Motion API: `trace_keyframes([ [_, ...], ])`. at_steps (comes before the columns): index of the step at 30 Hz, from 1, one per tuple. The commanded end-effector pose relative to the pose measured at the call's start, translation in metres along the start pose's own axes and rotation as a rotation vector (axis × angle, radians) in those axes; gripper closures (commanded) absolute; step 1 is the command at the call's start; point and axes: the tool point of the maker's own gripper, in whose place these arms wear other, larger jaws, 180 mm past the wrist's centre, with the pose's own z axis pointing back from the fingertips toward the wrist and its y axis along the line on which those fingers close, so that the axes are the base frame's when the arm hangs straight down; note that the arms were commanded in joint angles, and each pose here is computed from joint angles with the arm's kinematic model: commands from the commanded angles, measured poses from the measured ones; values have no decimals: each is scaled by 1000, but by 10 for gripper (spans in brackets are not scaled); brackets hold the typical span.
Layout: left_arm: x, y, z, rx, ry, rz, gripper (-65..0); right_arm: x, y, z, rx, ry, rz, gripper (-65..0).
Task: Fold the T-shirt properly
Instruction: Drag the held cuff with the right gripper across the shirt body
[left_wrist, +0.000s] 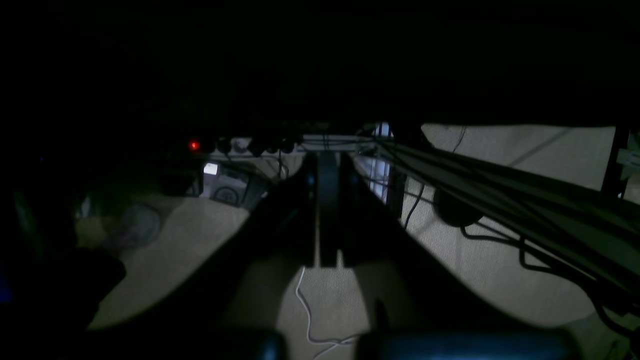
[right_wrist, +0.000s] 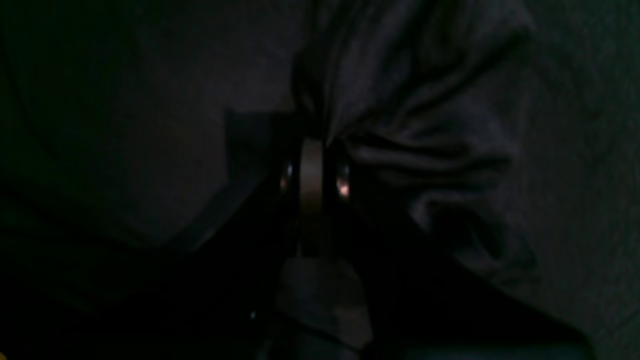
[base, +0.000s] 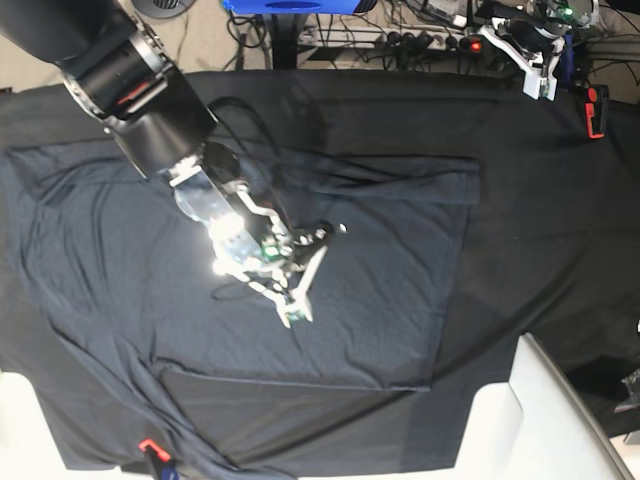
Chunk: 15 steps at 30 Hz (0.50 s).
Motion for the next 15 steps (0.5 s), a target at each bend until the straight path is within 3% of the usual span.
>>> trace_keyframes([
  [1, 5, 4, 4, 2, -17, -13, 0, 28, 6, 6, 14, -66, 4, -15],
  [15, 5, 4, 4, 3, -19, -12, 0, 86, 16, 24, 36, -211, 11, -9],
])
